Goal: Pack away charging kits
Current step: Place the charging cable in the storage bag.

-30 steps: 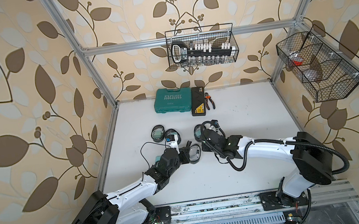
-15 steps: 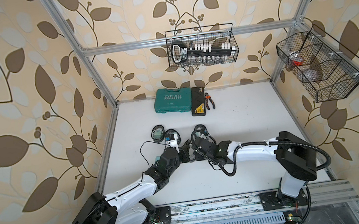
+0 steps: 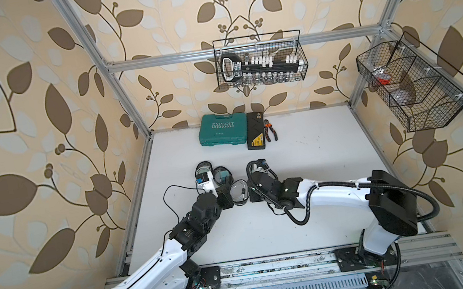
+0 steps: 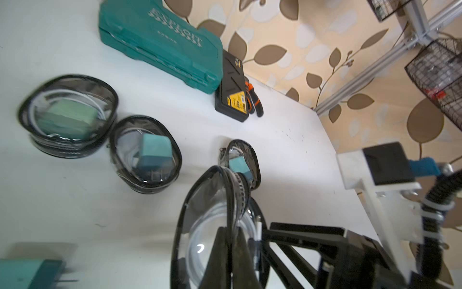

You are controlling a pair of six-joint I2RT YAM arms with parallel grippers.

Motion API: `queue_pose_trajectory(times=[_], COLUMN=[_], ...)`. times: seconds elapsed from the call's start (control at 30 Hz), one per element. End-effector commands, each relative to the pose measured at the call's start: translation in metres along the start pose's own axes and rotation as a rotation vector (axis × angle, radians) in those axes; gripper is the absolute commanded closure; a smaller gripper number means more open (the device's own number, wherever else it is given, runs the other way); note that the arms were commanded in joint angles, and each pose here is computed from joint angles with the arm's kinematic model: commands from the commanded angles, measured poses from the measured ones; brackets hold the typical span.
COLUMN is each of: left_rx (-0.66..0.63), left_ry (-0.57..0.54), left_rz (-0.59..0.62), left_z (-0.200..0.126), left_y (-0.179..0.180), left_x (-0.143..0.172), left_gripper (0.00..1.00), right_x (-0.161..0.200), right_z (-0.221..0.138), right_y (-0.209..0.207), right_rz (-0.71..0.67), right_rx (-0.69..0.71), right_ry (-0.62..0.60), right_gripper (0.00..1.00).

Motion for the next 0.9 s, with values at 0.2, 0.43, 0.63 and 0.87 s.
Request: queue_pose_trajectory(times=[0.2,0.43,0.63,0.87], left_rx=[-0.134,-0.099,-0.025,-0.002], left_ry=[-0.191,-0.192,-0.092,-0.007], left_rz=[-0.005,-0.010,-0.053,-0.111], left_z=[-0.038,-0.039,-0.019,0.003], left_y=[-0.011,-0.016,-0.004,0.018], left_x=[-0.073,-0.078,-0.048,-0.017], left_gripper=[1.00,1.00,1.00,1.00], right_x=[-0.002,0.000,-0.008,-0.010], right_z=[-0.009,-0.011,-0.018,0.010], right_y=[-0.003,0.011,0.017,0.026], right_rz=[-0.050,-0.163,-0.167,-0.155], right_rx=[-0.046,-0.194,-0.188,-0.073], right_ry=[-0.109,-0.216,-0.218,-0.110], right_gripper=[0.46,0.31,0.28,0.35])
Point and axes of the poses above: each gripper's point midway between its finger pads, its own z axis out along the fingers, its own y axis along the line the jaws close on, x = y × z, the point moved 5 cm from there along -z, back along the fingers, and after that the axes turned 14 degrees about -z, right-handed, at the moved point
